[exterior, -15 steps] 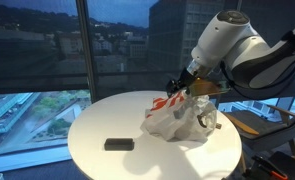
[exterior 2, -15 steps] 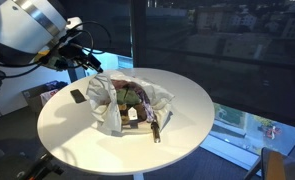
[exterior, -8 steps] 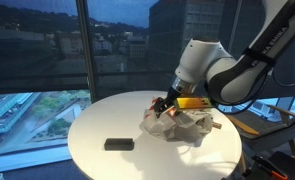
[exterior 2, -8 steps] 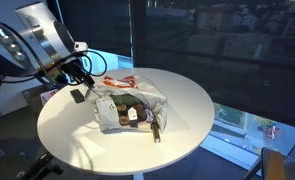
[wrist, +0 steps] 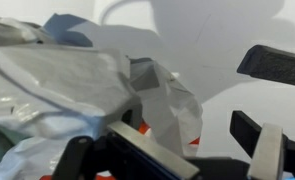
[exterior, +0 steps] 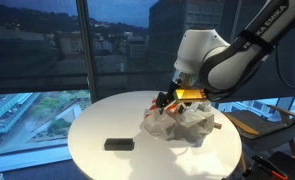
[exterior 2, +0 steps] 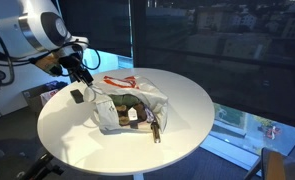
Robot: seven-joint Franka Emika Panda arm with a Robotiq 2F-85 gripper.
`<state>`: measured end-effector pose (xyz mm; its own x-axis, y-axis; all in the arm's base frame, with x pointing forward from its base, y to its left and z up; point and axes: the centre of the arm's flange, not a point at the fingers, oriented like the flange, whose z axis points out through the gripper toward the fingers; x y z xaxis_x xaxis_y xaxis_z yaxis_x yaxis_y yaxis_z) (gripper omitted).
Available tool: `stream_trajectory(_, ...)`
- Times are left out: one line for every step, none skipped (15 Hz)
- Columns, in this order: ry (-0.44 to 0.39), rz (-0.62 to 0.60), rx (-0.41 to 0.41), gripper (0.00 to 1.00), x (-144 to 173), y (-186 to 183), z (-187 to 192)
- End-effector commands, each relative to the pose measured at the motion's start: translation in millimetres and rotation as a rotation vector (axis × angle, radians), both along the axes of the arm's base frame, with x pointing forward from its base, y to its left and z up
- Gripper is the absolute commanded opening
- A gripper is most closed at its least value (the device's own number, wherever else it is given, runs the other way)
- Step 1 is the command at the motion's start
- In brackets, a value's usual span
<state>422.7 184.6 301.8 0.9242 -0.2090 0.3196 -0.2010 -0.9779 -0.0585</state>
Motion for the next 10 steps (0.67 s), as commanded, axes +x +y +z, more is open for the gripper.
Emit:
stream_trajectory(-0.030, -0.046, -0.117, 1.00, -16, -16, 43)
stream_trajectory(-0.017, -0.061, -0.143, 1.00, -20, -22, 49)
stream_trajectory(-0.005, -0.080, -0.167, 1.00, -22, -27, 53)
stream_trajectory(0.017, -0.095, -0.184, 1.00, -25, -33, 53)
stream_trajectory(0.033, -0.107, -0.199, 1.00, -27, -37, 53)
stream_trajectory(0.043, -0.118, -0.211, 1.00, -29, -41, 55)
stream_trajectory(0.046, -0.128, -0.224, 1.00, -32, -45, 57)
stream_trajectory(0.049, -0.140, -0.236, 1.00, -34, -48, 58)
stream_trajectory(0.050, -0.150, -0.241, 1.00, -35, -51, 60)
stream_trajectory(0.048, -0.158, -0.245, 1.00, -36, -54, 62)
